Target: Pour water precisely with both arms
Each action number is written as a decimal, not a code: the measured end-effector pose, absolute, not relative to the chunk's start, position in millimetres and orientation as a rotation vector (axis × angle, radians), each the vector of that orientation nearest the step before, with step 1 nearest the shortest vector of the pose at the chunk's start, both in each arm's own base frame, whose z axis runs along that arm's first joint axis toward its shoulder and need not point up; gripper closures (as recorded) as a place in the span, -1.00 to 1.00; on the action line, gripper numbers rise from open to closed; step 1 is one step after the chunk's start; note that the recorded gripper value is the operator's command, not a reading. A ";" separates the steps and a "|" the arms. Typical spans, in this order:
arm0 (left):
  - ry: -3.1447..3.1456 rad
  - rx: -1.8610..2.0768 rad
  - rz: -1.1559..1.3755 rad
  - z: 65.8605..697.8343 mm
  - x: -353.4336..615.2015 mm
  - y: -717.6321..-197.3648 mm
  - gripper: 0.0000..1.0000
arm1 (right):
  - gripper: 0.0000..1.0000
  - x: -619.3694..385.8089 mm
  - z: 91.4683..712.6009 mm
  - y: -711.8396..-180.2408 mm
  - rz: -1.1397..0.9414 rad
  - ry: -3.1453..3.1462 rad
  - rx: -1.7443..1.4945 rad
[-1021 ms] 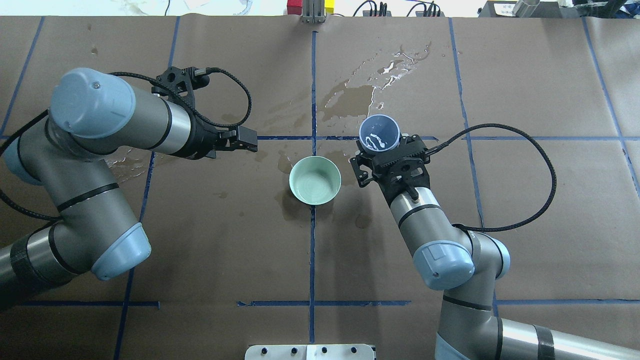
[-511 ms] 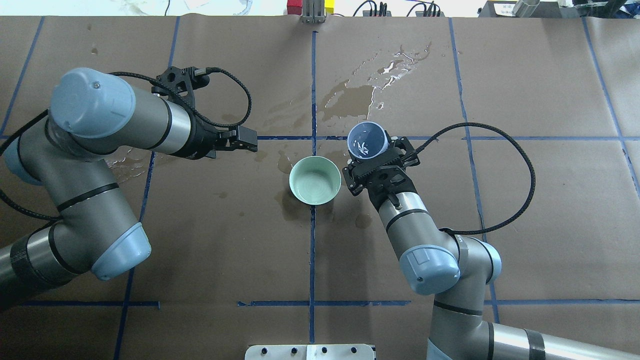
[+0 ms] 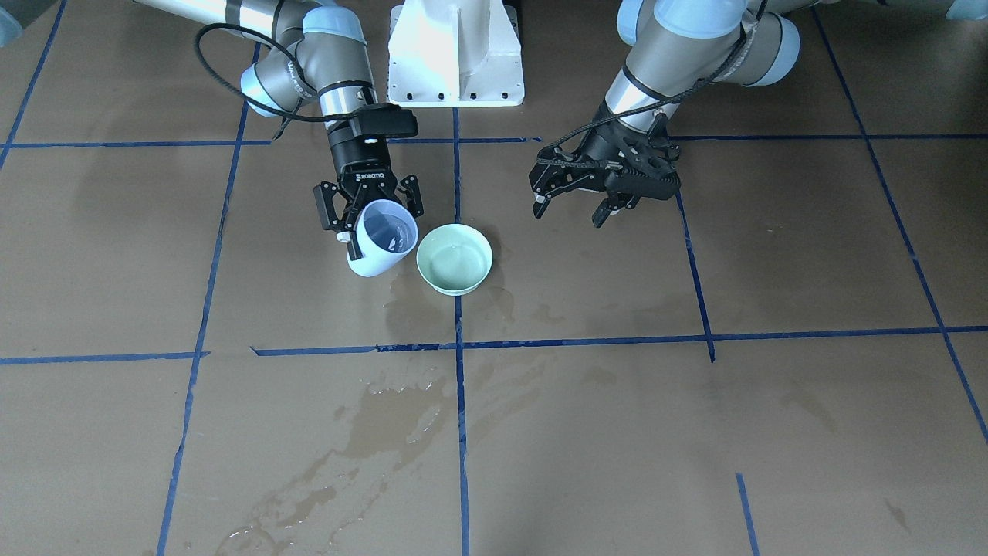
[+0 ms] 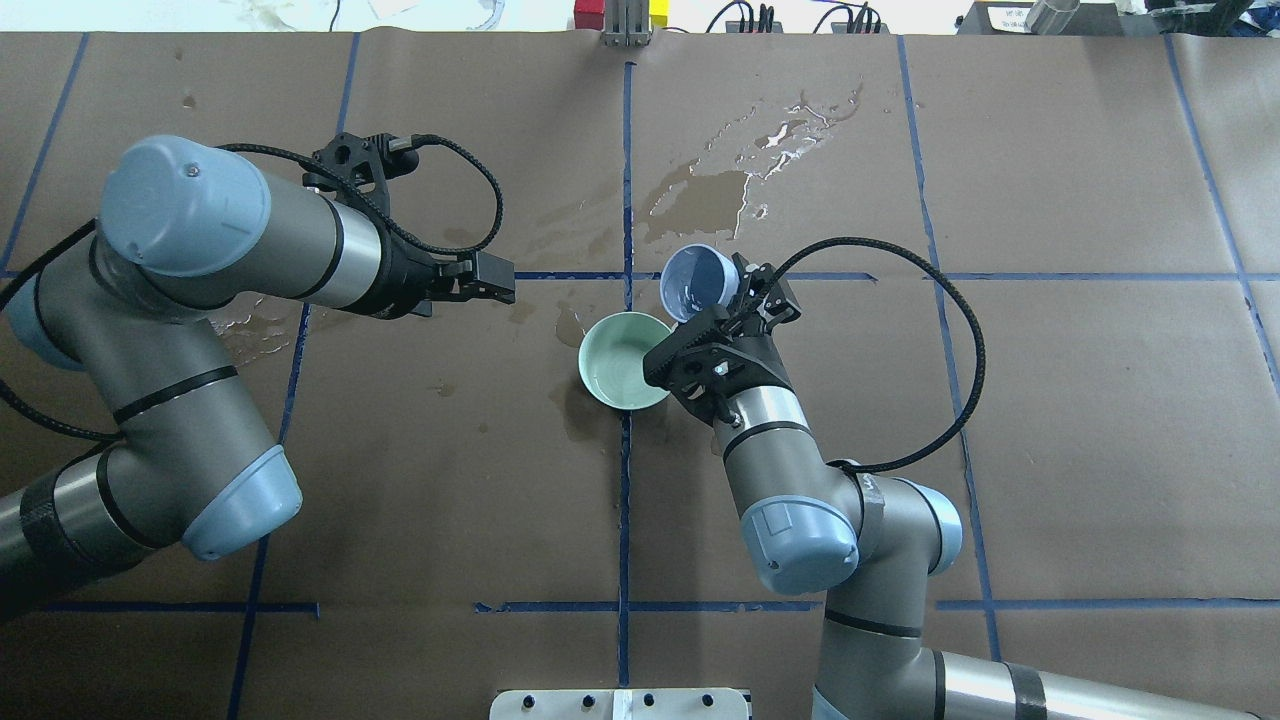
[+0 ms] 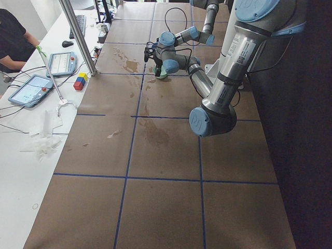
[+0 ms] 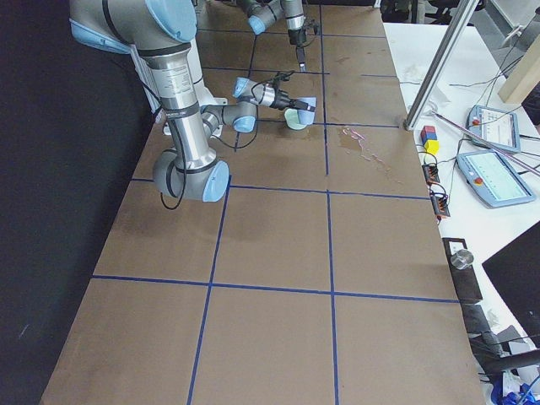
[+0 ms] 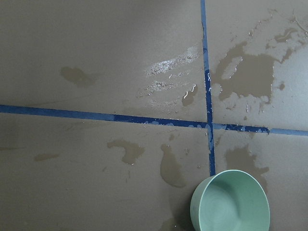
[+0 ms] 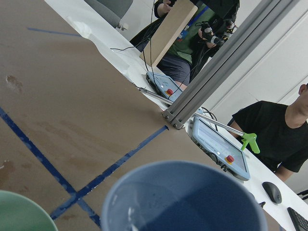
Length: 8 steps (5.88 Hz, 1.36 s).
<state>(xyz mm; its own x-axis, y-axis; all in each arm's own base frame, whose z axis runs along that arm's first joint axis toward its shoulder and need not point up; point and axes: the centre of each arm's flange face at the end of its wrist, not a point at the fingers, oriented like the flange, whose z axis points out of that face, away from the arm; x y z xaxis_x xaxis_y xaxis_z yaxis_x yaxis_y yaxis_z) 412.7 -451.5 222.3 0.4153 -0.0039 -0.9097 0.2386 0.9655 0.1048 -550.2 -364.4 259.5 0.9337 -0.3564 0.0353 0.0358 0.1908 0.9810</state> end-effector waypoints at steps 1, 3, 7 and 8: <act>1.135 0.232 -0.153 222.3 413.1 -451.1 -1.00 | 0.83 -559.2 264.6 -359.3 -0.325 -0.231 1.361; 1.136 0.232 -0.153 221.9 413.0 -450.8 -1.00 | 0.83 -566.5 268.5 -352.3 -0.419 -0.161 1.372; 1.136 0.231 -0.154 221.8 413.0 -450.7 -1.00 | 0.83 -572.2 270.9 -348.9 -0.554 -0.046 1.364; 1.136 0.231 -0.154 221.8 413.0 -450.7 -1.00 | 0.86 -572.1 271.0 -349.0 -0.582 -0.020 1.367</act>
